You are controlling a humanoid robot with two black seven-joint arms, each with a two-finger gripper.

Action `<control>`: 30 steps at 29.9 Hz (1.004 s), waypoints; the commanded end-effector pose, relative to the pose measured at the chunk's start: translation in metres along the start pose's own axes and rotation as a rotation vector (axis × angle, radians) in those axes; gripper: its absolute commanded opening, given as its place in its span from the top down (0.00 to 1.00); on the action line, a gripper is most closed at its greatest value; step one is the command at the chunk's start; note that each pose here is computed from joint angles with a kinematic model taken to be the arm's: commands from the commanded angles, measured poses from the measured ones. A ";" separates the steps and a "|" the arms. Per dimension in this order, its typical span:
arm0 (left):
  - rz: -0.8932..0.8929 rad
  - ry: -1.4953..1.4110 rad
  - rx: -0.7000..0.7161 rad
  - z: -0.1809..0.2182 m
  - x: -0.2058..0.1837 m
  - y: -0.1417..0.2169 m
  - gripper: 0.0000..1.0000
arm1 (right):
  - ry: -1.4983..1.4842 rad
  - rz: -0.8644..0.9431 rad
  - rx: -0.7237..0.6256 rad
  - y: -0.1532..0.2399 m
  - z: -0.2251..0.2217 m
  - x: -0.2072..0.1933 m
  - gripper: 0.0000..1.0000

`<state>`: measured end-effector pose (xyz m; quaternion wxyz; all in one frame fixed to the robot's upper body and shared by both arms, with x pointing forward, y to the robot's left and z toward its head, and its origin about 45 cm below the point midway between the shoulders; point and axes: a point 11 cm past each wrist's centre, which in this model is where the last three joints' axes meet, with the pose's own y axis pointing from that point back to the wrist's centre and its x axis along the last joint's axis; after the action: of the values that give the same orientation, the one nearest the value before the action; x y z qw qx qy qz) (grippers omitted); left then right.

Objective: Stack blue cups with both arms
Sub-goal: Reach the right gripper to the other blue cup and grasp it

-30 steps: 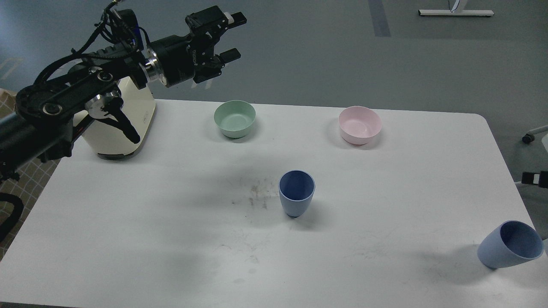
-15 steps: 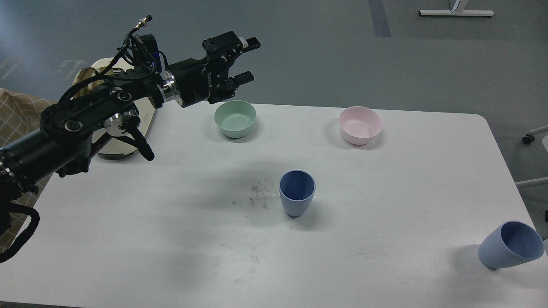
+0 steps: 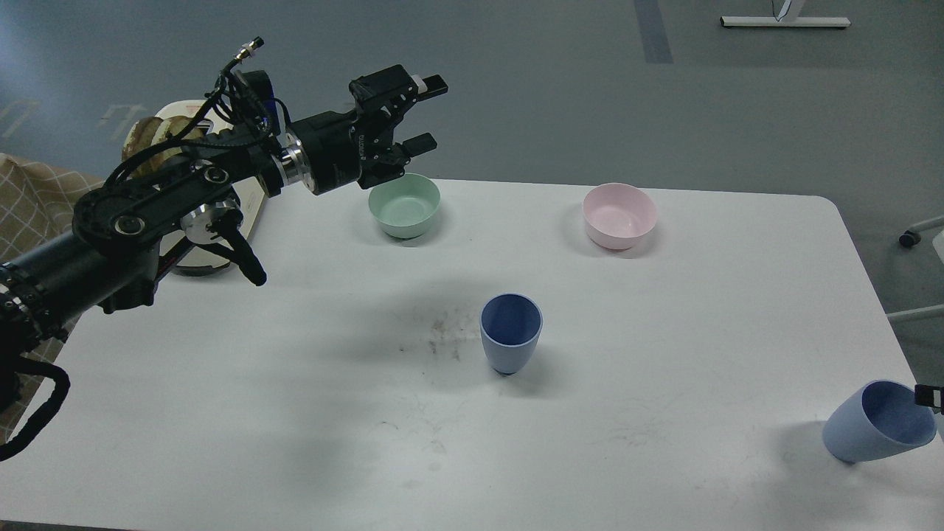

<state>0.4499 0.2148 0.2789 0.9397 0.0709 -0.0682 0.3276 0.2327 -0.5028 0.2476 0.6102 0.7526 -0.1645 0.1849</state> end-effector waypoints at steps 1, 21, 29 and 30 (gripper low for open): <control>0.001 0.005 0.003 -0.002 -0.001 0.001 0.05 | 0.010 -0.007 0.013 -0.011 -0.003 0.003 0.01; 0.004 0.019 0.019 -0.013 -0.003 0.005 0.05 | 0.024 -0.135 0.034 -0.056 -0.009 -0.026 0.76; 0.005 0.025 0.024 -0.016 -0.004 0.007 0.05 | 0.020 -0.135 0.028 -0.054 -0.008 -0.026 1.00; 0.005 0.025 0.023 -0.016 -0.004 0.007 0.05 | 0.021 -0.127 0.030 -0.053 -0.009 -0.023 1.00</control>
<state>0.4445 0.2203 0.2641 0.9387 0.0772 -0.0538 0.3315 0.2341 -0.4828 0.1886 0.6119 0.7694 -0.1017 0.1529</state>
